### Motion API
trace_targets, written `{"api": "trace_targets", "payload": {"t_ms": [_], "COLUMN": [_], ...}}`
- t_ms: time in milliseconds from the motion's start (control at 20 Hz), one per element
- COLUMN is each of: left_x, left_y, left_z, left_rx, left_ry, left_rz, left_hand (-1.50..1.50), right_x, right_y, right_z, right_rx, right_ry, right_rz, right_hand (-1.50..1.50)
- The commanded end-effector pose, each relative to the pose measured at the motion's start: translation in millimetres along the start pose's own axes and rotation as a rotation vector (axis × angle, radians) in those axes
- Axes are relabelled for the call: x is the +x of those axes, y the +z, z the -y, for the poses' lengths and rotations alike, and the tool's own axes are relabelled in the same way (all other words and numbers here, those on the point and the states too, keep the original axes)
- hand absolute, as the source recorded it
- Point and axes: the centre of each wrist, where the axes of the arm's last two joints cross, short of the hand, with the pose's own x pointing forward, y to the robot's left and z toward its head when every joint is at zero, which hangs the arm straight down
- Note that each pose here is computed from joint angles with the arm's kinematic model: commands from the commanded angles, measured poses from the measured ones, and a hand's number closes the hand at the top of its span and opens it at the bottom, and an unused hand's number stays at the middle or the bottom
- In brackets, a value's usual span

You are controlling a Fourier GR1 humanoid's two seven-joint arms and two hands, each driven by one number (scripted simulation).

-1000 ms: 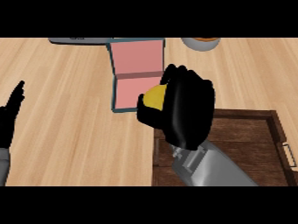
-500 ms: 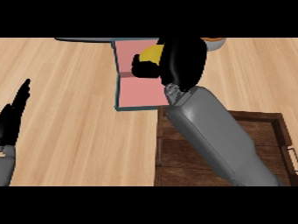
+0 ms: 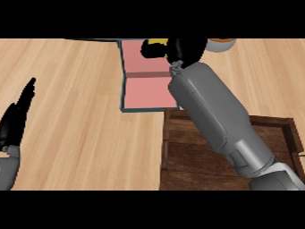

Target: Pick the lemon from the tray and place it in the cardboard box

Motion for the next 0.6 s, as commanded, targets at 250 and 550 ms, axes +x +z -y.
{"api": "trace_targets", "payload": {"t_ms": [250, 550], "left_x": [5, -1], "left_y": [4, -2], "left_z": [10, 3], "left_rx": [-0.009, -0.029], "left_ry": [0.014, 0.016], "left_rz": [0.039, 0.031], "left_hand": [0.00, 0.00], "right_x": [-31, -33], "right_y": [-29, -31], "right_z": [-26, -33], "right_rx": [0.028, -0.017], "right_ry": [-0.141, -0.193], "right_rz": [-0.268, -0.200], "right_hand": [-1.50, -1.50]}}
